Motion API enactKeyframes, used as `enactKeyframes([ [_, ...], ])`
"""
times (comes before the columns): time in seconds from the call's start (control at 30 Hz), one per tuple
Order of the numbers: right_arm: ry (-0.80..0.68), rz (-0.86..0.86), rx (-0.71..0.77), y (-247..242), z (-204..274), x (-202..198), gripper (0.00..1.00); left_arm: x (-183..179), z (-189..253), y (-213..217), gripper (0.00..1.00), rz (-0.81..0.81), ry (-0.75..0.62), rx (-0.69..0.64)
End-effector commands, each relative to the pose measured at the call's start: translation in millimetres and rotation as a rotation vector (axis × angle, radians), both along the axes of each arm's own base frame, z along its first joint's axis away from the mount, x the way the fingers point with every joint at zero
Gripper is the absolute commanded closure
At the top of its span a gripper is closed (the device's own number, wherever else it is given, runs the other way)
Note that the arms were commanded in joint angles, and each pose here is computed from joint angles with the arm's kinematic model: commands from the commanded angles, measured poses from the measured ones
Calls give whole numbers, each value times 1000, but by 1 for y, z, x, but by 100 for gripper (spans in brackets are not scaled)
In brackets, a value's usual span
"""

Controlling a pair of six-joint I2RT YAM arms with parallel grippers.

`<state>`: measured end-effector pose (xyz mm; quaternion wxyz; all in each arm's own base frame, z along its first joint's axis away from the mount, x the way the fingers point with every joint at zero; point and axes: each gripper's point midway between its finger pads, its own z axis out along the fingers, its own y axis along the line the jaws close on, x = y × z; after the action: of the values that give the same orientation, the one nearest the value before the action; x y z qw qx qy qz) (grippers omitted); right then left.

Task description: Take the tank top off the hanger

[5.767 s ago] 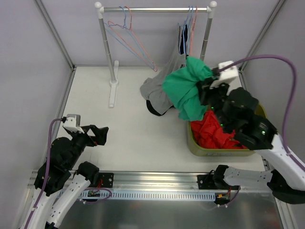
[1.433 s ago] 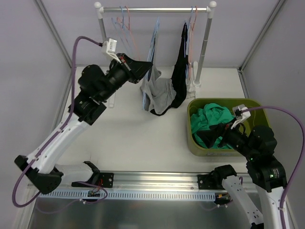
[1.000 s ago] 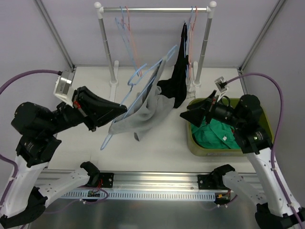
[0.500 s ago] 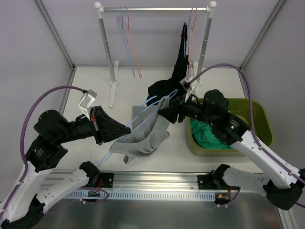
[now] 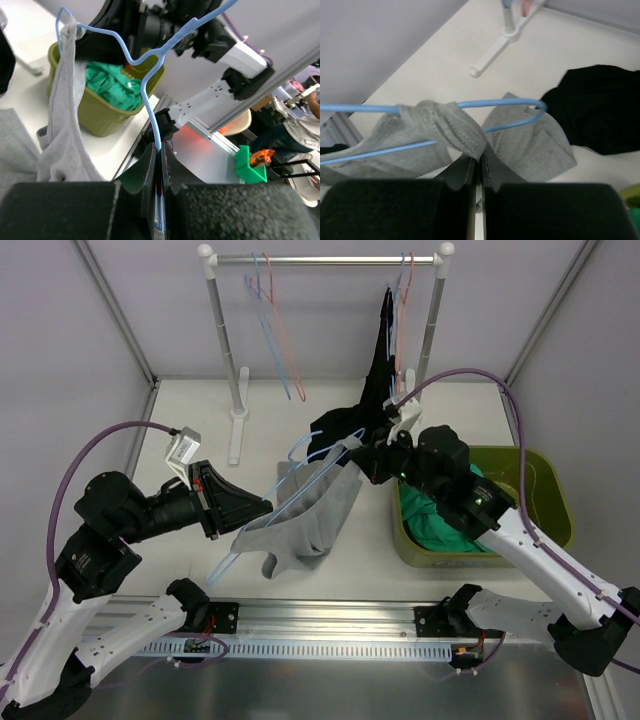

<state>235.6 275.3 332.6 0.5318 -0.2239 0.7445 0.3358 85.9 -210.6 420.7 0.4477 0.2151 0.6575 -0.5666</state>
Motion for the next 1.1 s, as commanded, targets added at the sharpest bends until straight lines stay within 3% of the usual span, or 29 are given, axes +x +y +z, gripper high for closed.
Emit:
enactKeyframes([
  [0.0, -46, -207, -28, -40, 16, 27, 100, 12, -15, 5, 100, 74, 3, 45],
  [0.2, 40, -283, -60, -62, 2, 65, 100, 0, -37, -1, 100, -22, 19, 101],
  [0.37, 119, -252, -116, -56, -27, 82, 100, -11, -20, -1, 100, -70, -14, 76],
  [0.53, 191, -89, -95, -38, -44, 54, 100, -7, 18, 2, 100, -25, -72, 16],
  [0.7, 196, 127, -15, -20, -30, 14, 100, -8, 55, -17, 100, -137, -156, -75],
  [0.8, 208, 322, 105, -3, -10, -21, 100, 19, 75, -30, 100, -79, -282, -186],
  [0.83, 209, 351, 136, -4, -10, -34, 100, 23, 103, -26, 100, -34, -443, -301],
  [0.93, 199, 380, 209, -7, 0, -53, 100, 60, 100, -32, 100, 108, -607, -419],
  [0.97, 182, 384, 221, -13, 3, -63, 100, 58, 121, -25, 100, 141, -713, -511],
  [1.07, 176, 404, 253, -20, 9, -82, 99, 75, 134, -55, 100, 79, -842, -507],
])
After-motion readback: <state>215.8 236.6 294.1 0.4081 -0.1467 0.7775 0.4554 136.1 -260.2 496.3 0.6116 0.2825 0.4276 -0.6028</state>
